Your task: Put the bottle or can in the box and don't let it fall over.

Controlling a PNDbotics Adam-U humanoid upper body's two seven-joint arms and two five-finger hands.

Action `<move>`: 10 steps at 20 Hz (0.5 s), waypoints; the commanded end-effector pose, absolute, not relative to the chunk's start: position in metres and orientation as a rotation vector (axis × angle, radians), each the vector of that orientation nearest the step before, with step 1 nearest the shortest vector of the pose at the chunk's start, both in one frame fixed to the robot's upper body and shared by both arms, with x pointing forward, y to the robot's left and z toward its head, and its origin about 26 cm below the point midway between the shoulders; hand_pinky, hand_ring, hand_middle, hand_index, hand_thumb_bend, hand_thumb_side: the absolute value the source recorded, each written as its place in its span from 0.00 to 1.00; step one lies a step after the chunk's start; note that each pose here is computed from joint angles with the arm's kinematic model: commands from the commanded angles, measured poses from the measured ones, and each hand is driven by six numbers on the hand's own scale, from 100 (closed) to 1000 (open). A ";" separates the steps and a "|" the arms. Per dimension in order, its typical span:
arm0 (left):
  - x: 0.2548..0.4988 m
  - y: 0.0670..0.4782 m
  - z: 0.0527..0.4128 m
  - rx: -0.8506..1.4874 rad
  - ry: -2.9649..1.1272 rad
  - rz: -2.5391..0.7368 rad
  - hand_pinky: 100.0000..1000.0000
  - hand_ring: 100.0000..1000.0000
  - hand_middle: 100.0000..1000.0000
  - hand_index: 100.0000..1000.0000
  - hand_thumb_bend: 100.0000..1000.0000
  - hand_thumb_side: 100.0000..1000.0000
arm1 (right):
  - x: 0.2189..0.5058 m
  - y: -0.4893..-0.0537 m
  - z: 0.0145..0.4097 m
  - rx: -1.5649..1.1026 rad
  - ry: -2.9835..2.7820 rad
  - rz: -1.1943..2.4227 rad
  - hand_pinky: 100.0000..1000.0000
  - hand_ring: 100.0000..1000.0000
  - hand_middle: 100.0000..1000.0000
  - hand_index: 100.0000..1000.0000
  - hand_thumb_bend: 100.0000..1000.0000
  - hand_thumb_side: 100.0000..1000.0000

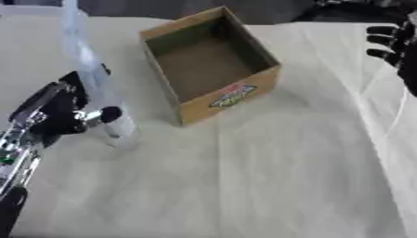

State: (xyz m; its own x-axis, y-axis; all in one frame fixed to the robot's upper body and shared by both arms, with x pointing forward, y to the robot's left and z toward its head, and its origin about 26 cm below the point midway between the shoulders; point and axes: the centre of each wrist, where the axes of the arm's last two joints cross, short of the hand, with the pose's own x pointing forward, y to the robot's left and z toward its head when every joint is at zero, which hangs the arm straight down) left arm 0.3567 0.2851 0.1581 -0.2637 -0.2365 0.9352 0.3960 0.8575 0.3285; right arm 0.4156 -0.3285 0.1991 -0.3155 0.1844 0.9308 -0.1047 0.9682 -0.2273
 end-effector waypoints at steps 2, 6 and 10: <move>0.359 0.285 0.163 -0.070 -1.743 -0.664 1.00 1.00 0.89 0.92 0.75 0.12 | 0.415 -0.332 0.211 -0.070 -1.893 0.293 0.86 0.90 0.77 0.97 0.18 0.95; 0.361 0.286 0.154 -0.022 -1.727 -0.674 1.00 1.00 0.88 0.92 0.76 0.11 | 0.415 -0.331 0.211 -0.066 -1.892 0.293 0.86 0.90 0.77 0.97 0.18 0.95; 0.363 0.287 0.144 -0.006 -1.725 -0.666 1.00 1.00 0.87 0.91 0.76 0.10 | 0.415 -0.331 0.211 -0.064 -1.893 0.292 0.86 0.90 0.77 0.97 0.18 0.95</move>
State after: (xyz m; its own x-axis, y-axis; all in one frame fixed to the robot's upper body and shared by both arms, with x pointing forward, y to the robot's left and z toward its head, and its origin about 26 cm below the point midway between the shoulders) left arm 0.3626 0.2851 0.1397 -0.2534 -0.3283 0.9099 0.3628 0.8397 0.4040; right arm 0.4157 -0.3279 0.1987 -0.3118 0.1842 0.9321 -0.1075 0.9679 -0.2272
